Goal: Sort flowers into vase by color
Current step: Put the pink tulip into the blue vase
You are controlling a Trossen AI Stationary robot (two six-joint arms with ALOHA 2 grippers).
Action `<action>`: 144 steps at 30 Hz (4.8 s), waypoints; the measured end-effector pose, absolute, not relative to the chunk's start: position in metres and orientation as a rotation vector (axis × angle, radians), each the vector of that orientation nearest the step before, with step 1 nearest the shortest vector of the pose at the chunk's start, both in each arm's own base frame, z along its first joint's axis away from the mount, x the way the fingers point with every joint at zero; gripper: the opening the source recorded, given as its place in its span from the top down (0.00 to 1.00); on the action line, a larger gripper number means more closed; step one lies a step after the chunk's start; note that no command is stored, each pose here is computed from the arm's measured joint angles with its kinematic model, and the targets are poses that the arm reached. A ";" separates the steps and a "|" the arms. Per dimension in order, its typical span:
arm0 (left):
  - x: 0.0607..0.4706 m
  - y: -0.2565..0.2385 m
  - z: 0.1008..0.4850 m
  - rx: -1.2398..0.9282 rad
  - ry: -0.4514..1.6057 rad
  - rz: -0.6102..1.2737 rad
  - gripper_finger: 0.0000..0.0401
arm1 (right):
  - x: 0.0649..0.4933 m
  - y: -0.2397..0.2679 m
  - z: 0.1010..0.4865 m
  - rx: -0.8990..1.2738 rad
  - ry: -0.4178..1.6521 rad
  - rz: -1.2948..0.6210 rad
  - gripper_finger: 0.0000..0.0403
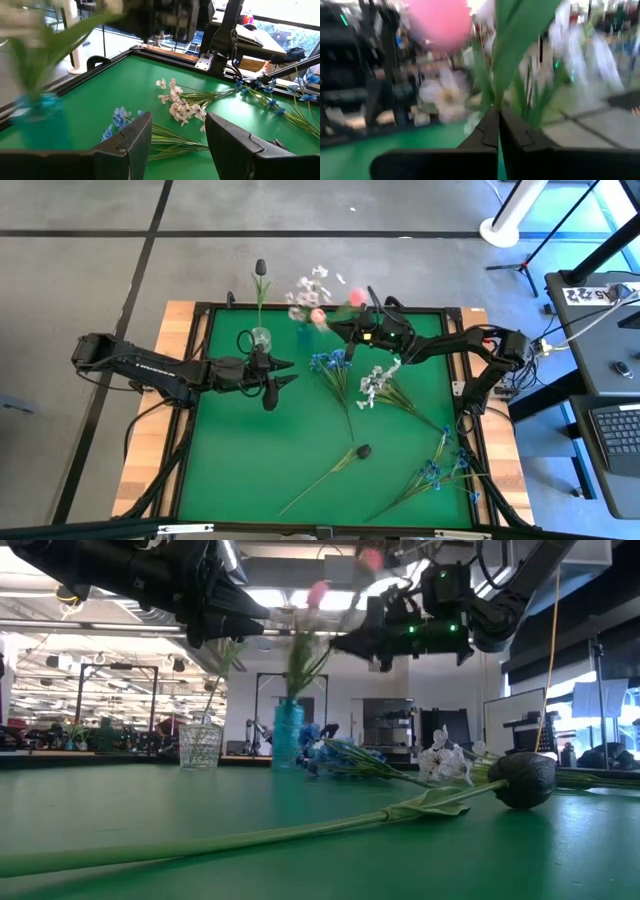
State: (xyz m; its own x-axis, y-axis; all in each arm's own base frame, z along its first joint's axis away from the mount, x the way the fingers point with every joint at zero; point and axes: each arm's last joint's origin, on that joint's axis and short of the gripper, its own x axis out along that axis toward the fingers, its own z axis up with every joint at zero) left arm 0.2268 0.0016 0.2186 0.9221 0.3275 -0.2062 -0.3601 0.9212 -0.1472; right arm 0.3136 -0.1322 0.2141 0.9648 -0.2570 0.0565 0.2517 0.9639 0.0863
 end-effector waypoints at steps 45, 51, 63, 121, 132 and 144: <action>0.286 0.067 0.258 0.120 0.686 0.526 0.53 | 0.217 -0.078 0.344 0.013 -0.234 -0.090 1.00; 0.335 0.094 0.243 0.304 1.050 0.555 0.53 | 0.189 -0.053 0.360 -0.008 -0.241 -0.031 1.00; 0.367 0.161 0.219 0.510 1.418 0.459 0.53 | 0.181 -0.034 0.355 -0.031 -0.144 -0.090 1.00; 0.390 0.176 0.218 0.253 1.310 0.224 0.41 | 0.182 -0.033 0.345 -0.034 -0.039 -0.060 1.00; 0.377 0.162 0.284 0.049 0.998 0.166 0.41 | 0.176 -0.031 0.351 -0.019 -0.091 -0.023 1.00; 0.402 0.153 0.270 -0.087 0.583 0.036 0.41 | 0.161 -0.011 0.375 0.000 -0.305 0.163 1.00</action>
